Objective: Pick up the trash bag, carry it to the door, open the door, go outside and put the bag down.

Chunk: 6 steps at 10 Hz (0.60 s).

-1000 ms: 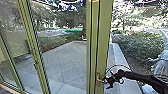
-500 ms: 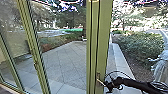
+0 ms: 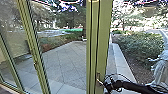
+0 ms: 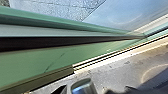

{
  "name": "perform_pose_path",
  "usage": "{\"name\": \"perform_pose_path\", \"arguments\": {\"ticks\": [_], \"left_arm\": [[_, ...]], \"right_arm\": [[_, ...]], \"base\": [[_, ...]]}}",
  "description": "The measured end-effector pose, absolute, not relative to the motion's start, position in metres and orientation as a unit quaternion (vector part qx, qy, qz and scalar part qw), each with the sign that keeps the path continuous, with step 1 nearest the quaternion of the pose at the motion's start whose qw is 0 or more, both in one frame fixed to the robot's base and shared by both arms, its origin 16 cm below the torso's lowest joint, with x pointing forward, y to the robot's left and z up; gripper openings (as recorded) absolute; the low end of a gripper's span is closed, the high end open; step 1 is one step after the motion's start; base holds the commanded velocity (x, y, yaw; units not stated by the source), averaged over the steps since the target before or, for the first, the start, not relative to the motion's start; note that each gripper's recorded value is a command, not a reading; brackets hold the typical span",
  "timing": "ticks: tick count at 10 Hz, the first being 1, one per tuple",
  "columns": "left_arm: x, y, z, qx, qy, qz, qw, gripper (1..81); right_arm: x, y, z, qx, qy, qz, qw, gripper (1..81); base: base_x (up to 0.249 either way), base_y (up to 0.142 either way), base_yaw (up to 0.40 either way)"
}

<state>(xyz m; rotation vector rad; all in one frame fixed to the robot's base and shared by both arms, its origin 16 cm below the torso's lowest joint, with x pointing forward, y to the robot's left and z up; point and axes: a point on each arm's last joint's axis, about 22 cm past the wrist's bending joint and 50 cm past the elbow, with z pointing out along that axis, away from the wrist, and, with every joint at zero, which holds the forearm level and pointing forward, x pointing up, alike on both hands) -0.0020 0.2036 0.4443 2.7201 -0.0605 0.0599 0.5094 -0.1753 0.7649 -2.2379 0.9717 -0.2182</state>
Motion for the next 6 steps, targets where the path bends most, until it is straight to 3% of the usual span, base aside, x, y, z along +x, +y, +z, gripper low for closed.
{"name": "perform_pose_path", "arguments": {"ticks": [6], "left_arm": [[-0.037,0.204,0.44,0.978,-0.019,-0.018,0.209,1.0]], "right_arm": [[0.521,-0.173,0.745,-0.863,0.363,-0.08,0.341,81.1]], "base": [[0.0,0.0,0.0]]}}
